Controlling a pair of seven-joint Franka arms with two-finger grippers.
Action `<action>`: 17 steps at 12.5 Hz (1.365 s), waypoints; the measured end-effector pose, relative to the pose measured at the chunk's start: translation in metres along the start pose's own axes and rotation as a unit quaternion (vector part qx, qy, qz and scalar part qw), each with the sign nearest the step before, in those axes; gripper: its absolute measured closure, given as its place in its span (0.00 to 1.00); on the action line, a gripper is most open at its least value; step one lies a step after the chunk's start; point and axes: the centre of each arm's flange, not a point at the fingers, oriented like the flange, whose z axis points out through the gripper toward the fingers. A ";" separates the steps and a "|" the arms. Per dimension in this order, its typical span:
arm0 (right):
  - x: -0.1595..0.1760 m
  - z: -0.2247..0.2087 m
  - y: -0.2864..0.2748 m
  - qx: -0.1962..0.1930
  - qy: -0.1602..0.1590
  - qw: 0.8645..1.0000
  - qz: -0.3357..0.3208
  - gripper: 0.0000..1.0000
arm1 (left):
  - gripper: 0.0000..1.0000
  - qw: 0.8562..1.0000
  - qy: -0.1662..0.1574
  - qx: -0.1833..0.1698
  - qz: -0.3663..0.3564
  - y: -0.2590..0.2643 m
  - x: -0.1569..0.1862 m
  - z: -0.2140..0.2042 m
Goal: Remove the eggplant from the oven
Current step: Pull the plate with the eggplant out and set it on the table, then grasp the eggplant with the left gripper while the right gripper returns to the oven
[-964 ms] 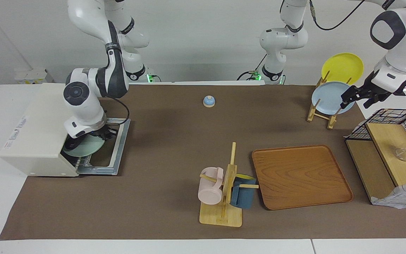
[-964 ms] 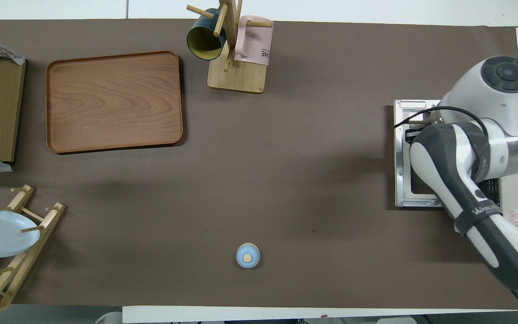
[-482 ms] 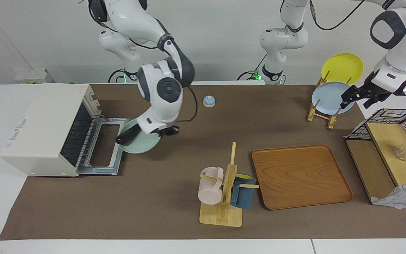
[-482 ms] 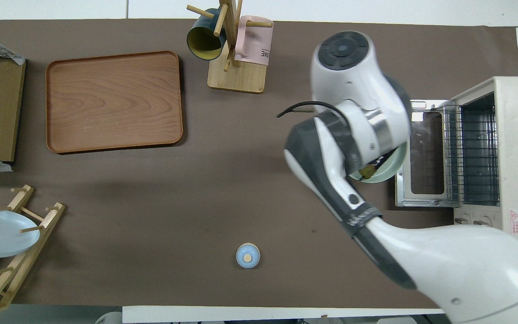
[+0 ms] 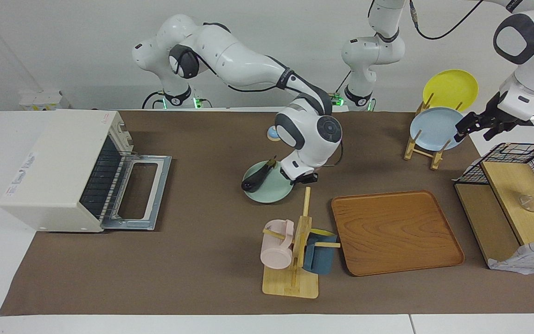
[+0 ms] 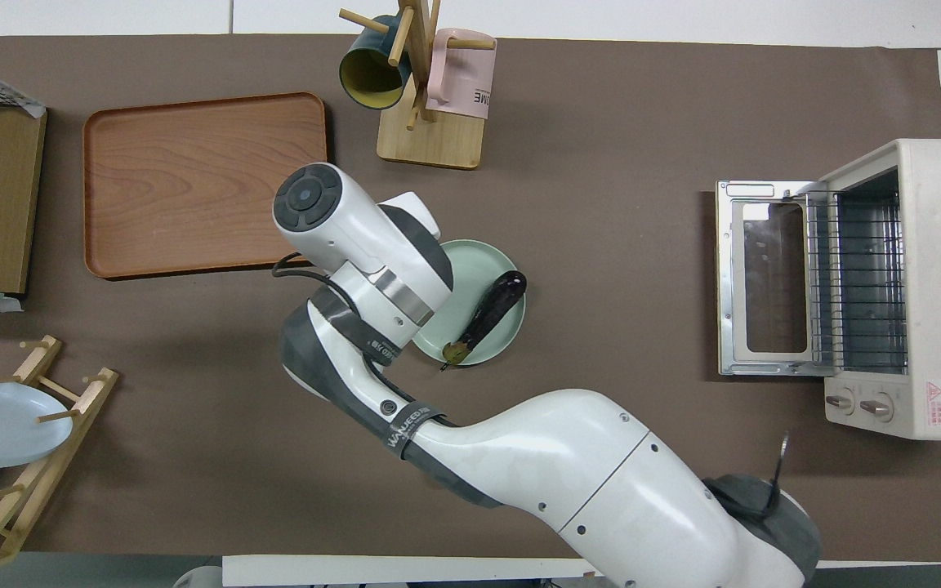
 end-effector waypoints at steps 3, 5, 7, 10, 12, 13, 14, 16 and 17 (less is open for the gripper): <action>0.012 -0.033 0.005 0.032 0.011 0.999 0.021 0.83 | 0.00 1.000 -0.015 -0.004 0.001 0.002 -0.007 0.014; 0.049 -0.101 0.052 0.062 0.030 0.996 0.050 0.58 | 0.00 1.000 -0.021 -0.006 0.013 0.030 -0.016 0.038; 0.090 -0.146 0.139 0.049 0.026 0.998 0.042 0.55 | 0.00 1.000 -0.018 -0.002 0.013 0.105 -0.024 0.073; 0.136 -0.118 0.283 0.028 0.008 1.000 -0.005 0.74 | 0.00 1.000 0.004 0.005 -0.017 0.282 -0.060 0.124; 0.144 -0.052 0.358 0.017 -0.015 1.000 -0.018 0.99 | 0.00 0.999 0.047 -0.016 0.010 0.402 -0.105 0.155; 0.142 -0.019 0.387 0.016 -0.023 0.999 -0.026 0.99 | 0.00 0.997 0.064 -0.029 0.032 0.446 -0.124 0.171; 0.136 0.009 0.409 0.012 -0.028 0.999 -0.028 0.99 | 0.00 0.995 0.078 -0.041 0.047 0.482 -0.139 0.191; 0.127 0.039 0.427 -0.017 -0.028 0.999 -0.042 0.99 | 0.00 0.993 0.093 -0.049 0.061 0.526 -0.144 0.226; 0.125 0.047 0.428 -0.034 -0.026 0.998 -0.053 0.99 | 0.00 0.992 0.097 -0.048 0.061 0.540 -0.135 0.240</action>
